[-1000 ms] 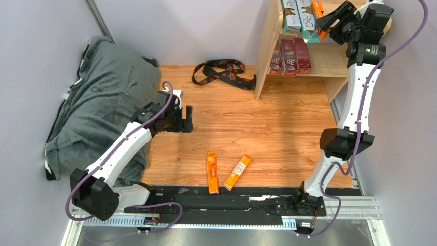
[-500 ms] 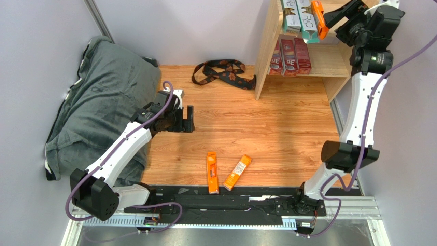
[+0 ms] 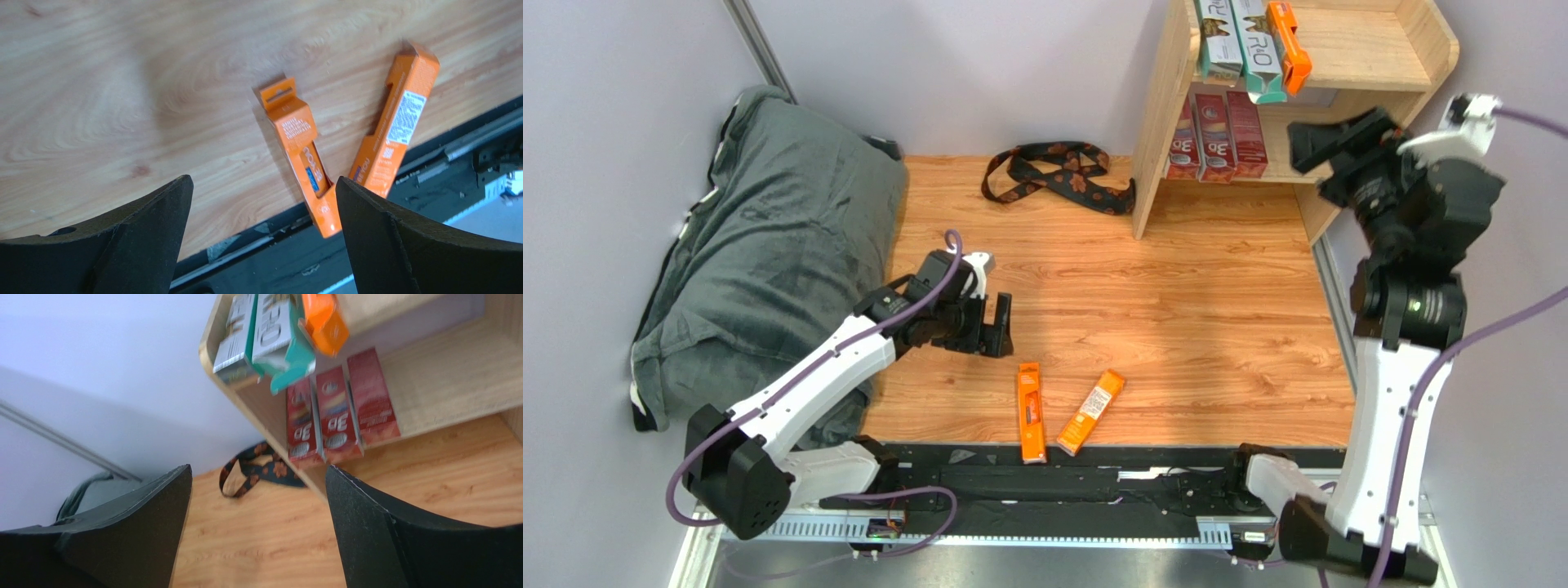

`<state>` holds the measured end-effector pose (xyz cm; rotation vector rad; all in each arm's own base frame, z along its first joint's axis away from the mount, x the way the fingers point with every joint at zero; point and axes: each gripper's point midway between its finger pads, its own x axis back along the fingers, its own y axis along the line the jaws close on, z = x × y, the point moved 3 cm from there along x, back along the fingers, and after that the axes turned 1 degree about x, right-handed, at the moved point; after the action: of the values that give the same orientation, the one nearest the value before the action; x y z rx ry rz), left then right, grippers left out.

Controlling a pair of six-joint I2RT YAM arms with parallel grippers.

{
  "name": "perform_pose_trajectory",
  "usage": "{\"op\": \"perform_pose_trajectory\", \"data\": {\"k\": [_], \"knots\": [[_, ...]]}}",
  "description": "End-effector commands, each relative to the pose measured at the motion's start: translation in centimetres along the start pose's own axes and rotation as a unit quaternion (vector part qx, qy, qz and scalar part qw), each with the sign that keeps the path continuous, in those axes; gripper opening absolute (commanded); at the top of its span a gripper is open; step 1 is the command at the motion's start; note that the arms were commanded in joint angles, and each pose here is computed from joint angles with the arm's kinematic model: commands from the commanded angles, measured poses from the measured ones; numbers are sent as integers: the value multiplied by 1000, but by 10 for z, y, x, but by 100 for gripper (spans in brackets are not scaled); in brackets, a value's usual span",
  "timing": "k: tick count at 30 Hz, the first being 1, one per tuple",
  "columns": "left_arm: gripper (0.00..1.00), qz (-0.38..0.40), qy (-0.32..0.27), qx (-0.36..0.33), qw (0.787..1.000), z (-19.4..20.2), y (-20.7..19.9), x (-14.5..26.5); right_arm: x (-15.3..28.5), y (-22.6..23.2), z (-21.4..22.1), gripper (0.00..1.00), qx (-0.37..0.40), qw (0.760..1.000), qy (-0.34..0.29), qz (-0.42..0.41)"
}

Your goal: Place and organize the toothpastes onto the shelf

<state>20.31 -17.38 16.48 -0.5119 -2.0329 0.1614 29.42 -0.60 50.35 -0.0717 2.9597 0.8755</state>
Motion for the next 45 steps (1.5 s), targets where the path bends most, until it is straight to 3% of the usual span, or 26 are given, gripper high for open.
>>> {"op": "perform_pose_trajectory", "data": {"k": [1,10,19,27,38,45], "knots": [[96,41,-12,12,999,11,-23,10,35,4,43,84,-5,999,42,-21],[96,72,15,37,997,42,-39,3,103,-15,142,84,-34,987,152,-24],[96,74,57,27,995,65,-54,-20,136,-56,244,83,-85,963,257,-2],[92,60,81,16,995,76,-59,-43,149,-67,263,83,-84,955,283,10],[84,-17,125,-14,992,91,-54,-91,148,-67,272,83,-93,950,298,6],[71,-25,138,-27,990,99,-61,-112,147,-67,277,82,-97,948,304,2]]}}
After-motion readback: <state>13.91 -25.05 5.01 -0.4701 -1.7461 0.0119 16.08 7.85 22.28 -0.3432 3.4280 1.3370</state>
